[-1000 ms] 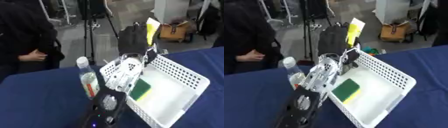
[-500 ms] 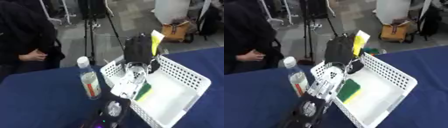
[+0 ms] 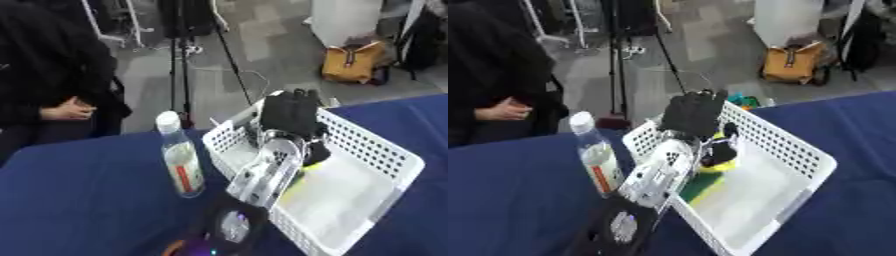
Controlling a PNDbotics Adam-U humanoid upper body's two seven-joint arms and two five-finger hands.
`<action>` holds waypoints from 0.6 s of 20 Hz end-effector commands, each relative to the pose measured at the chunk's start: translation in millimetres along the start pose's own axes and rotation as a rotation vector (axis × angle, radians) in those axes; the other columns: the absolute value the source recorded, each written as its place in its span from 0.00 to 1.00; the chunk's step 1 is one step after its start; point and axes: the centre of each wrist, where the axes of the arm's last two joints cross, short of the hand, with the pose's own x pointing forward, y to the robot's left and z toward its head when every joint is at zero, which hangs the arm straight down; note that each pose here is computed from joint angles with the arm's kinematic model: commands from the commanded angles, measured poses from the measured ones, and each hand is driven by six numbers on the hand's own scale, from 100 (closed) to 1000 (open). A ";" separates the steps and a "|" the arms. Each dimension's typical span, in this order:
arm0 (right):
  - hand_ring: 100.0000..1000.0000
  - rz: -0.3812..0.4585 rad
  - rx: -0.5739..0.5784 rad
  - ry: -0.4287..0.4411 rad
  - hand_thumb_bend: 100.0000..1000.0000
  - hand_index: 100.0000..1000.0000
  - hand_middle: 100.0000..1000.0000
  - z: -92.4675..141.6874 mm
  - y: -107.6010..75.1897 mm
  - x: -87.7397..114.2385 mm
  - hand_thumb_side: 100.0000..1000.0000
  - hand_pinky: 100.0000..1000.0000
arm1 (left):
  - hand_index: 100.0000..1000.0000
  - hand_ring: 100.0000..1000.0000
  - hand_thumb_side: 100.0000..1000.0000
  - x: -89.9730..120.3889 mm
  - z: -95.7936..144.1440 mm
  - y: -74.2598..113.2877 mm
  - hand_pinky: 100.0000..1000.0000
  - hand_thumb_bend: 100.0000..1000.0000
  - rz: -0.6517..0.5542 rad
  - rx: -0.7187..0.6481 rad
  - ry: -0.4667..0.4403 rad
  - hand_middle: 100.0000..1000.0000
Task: Pick up objects on the table and place them in the box.
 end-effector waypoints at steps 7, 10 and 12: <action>0.45 -0.021 -0.007 -0.013 0.00 0.54 0.43 -4.1 0.6 4.0 0.73 0.58 | 1.00 0.94 0.74 -6.7 15.3 28.5 0.71 0.00 -0.002 0.005 -0.061 1.00; 0.45 -0.022 -0.006 -0.012 0.00 0.54 0.43 -4.0 0.7 4.0 0.73 0.58 | 1.00 1.00 0.73 -8.3 17.4 31.3 0.83 0.00 0.008 0.017 -0.072 1.00; 0.45 -0.023 -0.006 -0.012 0.00 0.54 0.43 -4.0 0.8 4.1 0.73 0.58 | 1.00 1.00 0.73 -9.2 18.9 32.9 0.83 0.00 0.014 0.032 -0.077 1.00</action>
